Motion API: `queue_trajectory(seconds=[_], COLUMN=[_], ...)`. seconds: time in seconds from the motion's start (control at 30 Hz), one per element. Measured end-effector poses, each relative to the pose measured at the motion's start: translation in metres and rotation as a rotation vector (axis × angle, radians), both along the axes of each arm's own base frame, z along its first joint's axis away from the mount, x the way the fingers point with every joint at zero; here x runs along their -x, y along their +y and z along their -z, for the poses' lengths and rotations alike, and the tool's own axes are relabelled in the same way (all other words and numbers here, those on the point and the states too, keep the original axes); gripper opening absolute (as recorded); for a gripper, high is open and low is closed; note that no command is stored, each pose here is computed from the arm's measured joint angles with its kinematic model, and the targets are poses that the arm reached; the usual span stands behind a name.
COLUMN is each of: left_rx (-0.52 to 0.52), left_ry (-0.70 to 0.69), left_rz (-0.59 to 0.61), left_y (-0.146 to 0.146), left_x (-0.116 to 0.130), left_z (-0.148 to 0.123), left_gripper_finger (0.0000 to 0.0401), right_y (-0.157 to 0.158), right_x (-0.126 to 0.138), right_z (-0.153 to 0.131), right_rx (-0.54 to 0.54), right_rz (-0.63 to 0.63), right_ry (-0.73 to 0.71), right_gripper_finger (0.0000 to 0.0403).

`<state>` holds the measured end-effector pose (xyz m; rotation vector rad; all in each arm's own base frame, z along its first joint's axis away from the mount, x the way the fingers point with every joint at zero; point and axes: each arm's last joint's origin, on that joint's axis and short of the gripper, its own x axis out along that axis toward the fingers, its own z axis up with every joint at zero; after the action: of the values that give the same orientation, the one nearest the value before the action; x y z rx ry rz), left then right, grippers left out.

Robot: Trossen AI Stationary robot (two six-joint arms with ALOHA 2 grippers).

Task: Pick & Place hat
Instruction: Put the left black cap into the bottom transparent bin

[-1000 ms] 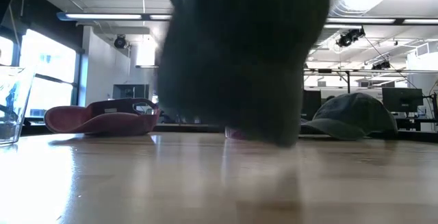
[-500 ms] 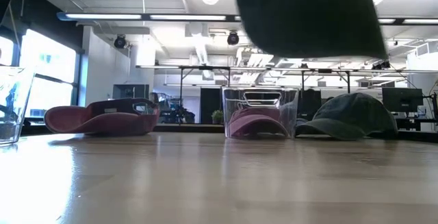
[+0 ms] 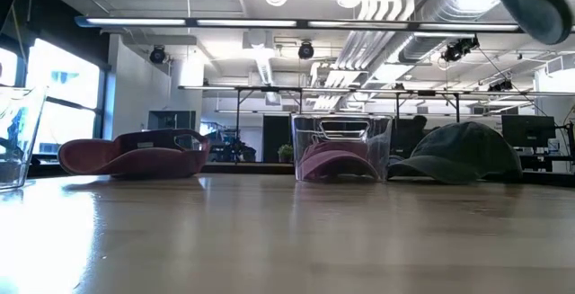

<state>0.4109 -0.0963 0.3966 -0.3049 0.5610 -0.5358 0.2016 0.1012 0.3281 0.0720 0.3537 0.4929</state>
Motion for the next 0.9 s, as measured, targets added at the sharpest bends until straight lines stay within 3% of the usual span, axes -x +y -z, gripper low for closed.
queue_trajectory(seconds=[0.1,0.2,0.5,0.7,0.9], left_rx=[0.005,0.012,0.013,0.023,-0.012], left_ry=[0.001,0.006,0.006,-0.021,-0.052], left_rz=[-0.004,-0.009,-0.01,0.003,0.008], left_y=[0.0,0.0,0.0,-0.001,0.0], left_x=[0.0,0.0,0.0,-0.001,-0.002], left_z=[0.0,0.0,0.0,-0.003,-0.003], left_gripper_finger=[0.0,0.0,0.0,0.0027,0.0141], right_y=[0.007,0.011,0.013,0.011,0.009], right_x=[-0.011,-0.015,-0.012,-0.001,0.015], right_z=[0.006,0.009,0.009,-0.001,-0.013], right_rx=[-0.048,-0.095,-0.202,-0.291,-0.342], right_rz=[-0.119,-0.18,-0.251,-0.322,-0.34], right_ry=[0.016,0.049,0.139,0.167,0.147], right_gripper_finger=[0.0268,0.0235,0.0018,0.001,0.0006])
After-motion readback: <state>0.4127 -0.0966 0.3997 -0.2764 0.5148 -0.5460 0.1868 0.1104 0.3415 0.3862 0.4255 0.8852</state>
